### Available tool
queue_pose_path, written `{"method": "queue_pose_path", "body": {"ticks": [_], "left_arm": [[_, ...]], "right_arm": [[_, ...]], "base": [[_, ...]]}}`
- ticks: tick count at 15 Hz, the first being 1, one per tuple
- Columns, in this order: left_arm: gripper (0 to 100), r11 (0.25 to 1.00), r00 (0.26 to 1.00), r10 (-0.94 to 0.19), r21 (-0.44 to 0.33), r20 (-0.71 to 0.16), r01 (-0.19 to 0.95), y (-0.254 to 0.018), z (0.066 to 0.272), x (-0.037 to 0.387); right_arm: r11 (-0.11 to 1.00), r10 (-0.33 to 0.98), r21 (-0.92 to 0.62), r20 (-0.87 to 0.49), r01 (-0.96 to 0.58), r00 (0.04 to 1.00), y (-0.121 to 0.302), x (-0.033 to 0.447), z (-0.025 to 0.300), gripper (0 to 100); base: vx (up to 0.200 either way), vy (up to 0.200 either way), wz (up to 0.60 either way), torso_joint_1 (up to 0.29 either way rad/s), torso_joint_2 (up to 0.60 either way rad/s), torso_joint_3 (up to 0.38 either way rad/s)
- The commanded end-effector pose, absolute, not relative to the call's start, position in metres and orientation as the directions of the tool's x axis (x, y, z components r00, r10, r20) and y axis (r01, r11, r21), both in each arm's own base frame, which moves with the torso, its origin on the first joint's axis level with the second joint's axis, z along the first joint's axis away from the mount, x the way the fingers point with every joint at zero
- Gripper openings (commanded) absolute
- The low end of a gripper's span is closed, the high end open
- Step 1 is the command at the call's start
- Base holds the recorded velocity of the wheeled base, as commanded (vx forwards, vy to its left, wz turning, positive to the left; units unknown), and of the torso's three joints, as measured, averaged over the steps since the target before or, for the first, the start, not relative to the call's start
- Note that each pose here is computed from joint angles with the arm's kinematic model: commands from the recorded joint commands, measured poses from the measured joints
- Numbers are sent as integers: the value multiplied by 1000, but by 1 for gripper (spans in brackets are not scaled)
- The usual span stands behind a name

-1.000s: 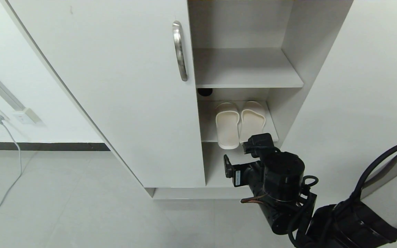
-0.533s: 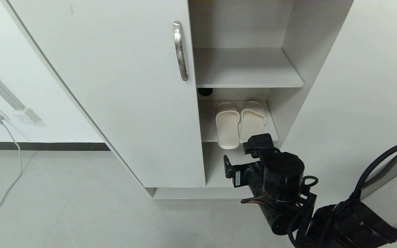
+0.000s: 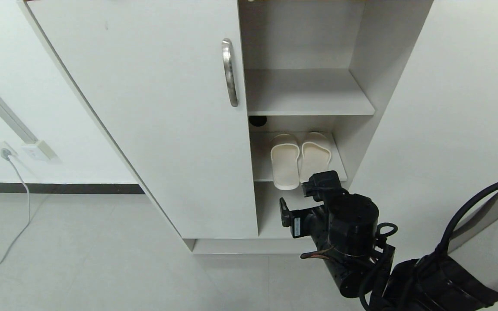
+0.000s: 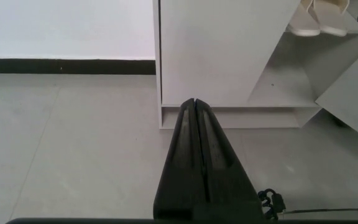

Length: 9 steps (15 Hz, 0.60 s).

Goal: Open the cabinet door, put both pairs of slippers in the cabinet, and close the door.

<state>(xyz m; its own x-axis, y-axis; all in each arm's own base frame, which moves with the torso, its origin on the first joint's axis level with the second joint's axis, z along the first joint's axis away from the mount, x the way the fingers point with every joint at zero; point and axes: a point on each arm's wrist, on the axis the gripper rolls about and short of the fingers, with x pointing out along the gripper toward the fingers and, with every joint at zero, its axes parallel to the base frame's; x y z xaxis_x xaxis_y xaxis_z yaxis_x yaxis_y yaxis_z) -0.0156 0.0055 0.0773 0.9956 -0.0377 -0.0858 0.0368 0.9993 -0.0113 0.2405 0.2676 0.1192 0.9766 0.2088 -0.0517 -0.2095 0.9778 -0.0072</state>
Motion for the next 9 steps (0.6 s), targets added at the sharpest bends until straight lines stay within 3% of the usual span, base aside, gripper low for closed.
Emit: {"method": "queue_pose_path", "body": {"ticks": [1, 9], "left_arm": [[0, 999, 996, -38, -12, -87, 37, 5, 77, -15], [0, 999, 995, -41, -1, -87, 41, 5, 77, -15]], "right_arm": [[978, 208, -12, -58, -209, 976, 268, 241, 116, 100], [978, 209, -5, -46, -210, 977, 267, 240, 116, 100]], "base": [[0, 0, 0, 2, 2, 173], [0, 0, 0, 4, 3, 204]]}}
